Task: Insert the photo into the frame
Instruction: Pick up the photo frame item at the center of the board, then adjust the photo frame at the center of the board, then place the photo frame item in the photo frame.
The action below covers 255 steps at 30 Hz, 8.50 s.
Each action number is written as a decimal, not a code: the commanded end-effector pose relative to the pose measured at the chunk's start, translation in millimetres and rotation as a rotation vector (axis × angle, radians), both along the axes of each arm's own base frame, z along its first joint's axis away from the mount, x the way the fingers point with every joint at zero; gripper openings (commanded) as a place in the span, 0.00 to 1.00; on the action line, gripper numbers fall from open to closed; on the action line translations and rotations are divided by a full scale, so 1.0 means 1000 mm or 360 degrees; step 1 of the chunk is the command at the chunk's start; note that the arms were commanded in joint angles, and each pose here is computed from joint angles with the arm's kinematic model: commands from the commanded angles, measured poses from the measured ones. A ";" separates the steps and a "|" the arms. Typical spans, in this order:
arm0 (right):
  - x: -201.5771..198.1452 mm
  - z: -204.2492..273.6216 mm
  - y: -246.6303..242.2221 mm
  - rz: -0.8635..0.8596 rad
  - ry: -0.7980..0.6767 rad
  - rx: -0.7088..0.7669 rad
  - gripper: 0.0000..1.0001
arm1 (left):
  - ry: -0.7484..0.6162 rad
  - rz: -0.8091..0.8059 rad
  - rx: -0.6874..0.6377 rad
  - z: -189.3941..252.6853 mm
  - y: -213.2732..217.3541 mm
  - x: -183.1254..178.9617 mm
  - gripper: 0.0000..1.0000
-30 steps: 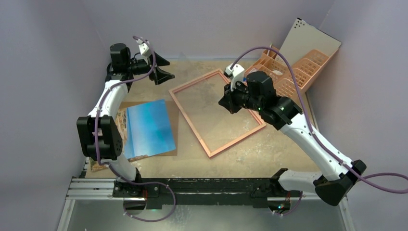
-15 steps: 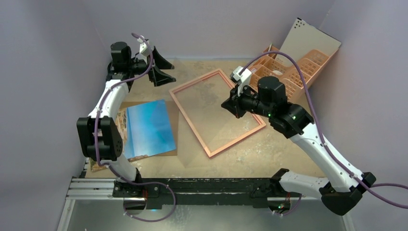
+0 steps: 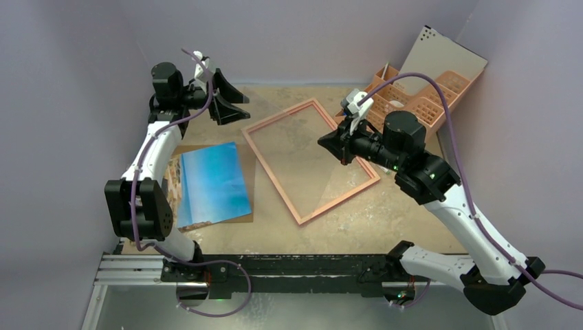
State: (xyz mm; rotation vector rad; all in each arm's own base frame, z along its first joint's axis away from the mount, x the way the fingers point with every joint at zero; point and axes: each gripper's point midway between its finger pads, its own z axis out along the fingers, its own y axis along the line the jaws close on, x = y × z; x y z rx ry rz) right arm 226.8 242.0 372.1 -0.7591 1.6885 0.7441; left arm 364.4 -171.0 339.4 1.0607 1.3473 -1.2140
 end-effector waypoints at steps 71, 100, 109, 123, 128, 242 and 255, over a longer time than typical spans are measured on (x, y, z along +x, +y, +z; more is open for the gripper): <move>0.013 -0.322 -0.016 -0.1032 0.0996 -0.0838 0.68 | -0.0157 0.1643 -0.0083 0.133 0.117 0.010 0.00; -0.080 -0.333 0.153 -0.0080 0.1169 -0.0825 0.59 | -0.0139 0.1653 -0.0061 0.125 0.118 0.020 0.00; -0.062 -0.308 0.210 -0.0079 0.1170 -0.0549 0.65 | -0.0144 0.1673 -0.0057 0.125 0.120 0.021 0.00; -0.005 -0.306 0.213 -0.0695 0.1070 -0.0584 0.69 | -0.0132 0.1730 -0.0046 0.122 0.126 0.023 0.00; 0.007 -0.323 0.211 -0.0878 0.1075 -0.0632 0.58 | -0.0133 0.1787 -0.0035 0.121 0.132 0.025 0.00; 0.137 0.112 -0.032 -0.0491 -0.0422 0.0821 0.94 | -0.0259 0.0480 -0.0384 0.220 0.014 -0.094 0.00; 0.089 0.121 -0.021 0.0358 -0.0642 0.0691 0.88 | -0.0397 0.0194 -0.0445 0.255 -0.001 -0.142 0.00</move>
